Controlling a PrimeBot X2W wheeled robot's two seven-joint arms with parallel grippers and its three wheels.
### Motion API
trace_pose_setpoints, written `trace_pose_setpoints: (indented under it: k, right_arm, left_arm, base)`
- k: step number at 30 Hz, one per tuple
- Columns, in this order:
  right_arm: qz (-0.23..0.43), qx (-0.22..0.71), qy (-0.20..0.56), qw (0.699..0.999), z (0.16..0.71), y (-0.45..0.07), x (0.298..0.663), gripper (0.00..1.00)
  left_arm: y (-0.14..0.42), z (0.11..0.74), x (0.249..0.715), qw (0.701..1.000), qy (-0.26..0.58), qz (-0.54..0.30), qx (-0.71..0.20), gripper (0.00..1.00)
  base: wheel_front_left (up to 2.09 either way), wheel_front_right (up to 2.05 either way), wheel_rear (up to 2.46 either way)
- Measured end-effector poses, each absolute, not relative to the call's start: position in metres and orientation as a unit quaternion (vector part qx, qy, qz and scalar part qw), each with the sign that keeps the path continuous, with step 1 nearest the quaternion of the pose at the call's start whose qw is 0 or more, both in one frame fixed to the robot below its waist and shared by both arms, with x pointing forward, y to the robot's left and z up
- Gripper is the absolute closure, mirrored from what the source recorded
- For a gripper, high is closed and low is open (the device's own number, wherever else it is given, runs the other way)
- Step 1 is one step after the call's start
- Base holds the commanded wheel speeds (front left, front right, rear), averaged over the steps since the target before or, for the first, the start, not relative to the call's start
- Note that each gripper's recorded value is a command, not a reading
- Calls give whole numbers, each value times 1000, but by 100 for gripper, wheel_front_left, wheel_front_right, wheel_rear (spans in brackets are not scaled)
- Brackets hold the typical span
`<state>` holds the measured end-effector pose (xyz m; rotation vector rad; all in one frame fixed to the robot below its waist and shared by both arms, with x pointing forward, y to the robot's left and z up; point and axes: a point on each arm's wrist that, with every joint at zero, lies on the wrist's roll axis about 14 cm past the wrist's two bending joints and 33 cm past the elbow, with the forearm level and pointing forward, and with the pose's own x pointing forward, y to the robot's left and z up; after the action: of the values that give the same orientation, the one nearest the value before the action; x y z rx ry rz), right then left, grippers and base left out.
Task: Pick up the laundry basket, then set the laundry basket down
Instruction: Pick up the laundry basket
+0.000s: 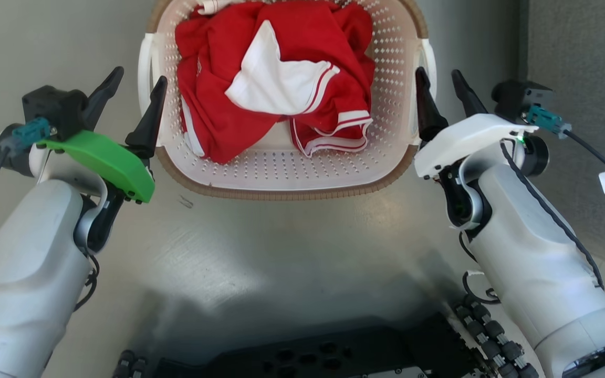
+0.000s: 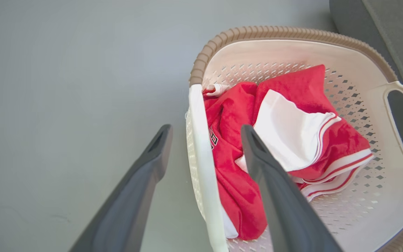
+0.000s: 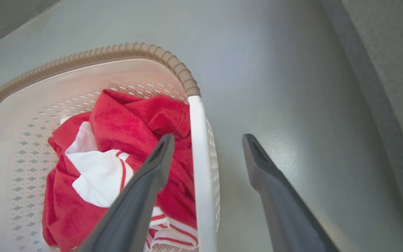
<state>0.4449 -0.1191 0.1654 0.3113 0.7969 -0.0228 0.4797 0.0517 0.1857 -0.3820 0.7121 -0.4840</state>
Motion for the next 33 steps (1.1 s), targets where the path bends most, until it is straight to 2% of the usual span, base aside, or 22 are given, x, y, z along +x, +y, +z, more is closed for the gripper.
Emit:
trace_pose_setpoints:
  k: [13, 19, 20, 23, 24, 25, 26, 27, 28, 29, 30, 31, 33]
  right_arm:
    - [11, 150, 434, 888, 127, -102, 436, 0]
    - [23, 148, 436, 888, 121, -96, 443, 0]
    - [24, 148, 437, 887, 120, -95, 443, 0]
    - [25, 149, 444, 883, 116, -93, 441, 0]
    - [25, 150, 445, 883, 116, -92, 441, 2]
    - [25, 150, 446, 882, 115, -92, 441, 11]
    - [25, 151, 448, 881, 114, -91, 441, 11]
    - [25, 152, 448, 880, 114, -91, 441, 22]
    - [25, 152, 448, 881, 113, -91, 441, 22]
    - [26, 153, 447, 881, 113, -90, 442, 60]
    - [28, 152, 447, 881, 114, -89, 444, 87]
    - [30, 152, 447, 881, 113, -88, 444, 100]
    - [31, 154, 449, 880, 113, -86, 443, 100]
  left_arm:
    - [45, 134, 463, 853, 427, -241, -181, 0]
    - [46, 125, 464, 849, 437, -236, -182, 0]
    - [46, 124, 464, 848, 439, -236, -182, 8]
    - [45, 121, 463, 843, 447, -236, -185, 19]
    - [45, 120, 463, 841, 450, -236, -184, 33]
    - [44, 120, 462, 840, 452, -237, -183, 51]
    - [43, 120, 462, 840, 452, -239, -183, 51]
    - [42, 120, 462, 839, 452, -239, -185, 57]
    - [41, 120, 462, 838, 453, -239, -187, 87]
    - [40, 120, 463, 839, 452, -238, -189, 100]
    - [41, 120, 465, 840, 451, -235, -188, 100]
    - [43, 120, 468, 842, 450, -232, -186, 100]
    - [44, 120, 471, 843, 449, -232, -183, 100]
  base:
    - [0, 0, 0]
    - [0, 0, 0]
    - [0, 0, 0]
    - [0, 0, 0]
    - [0, 0, 0]
    - [0, 0, 0]
    - [0, 0, 0]
    - [0, 0, 0]
    - [0, 0, 0]
    - [0, 0, 0]
    - [0, 0, 0]
    - [0, 0, 0]
    - [0, 0, 0]
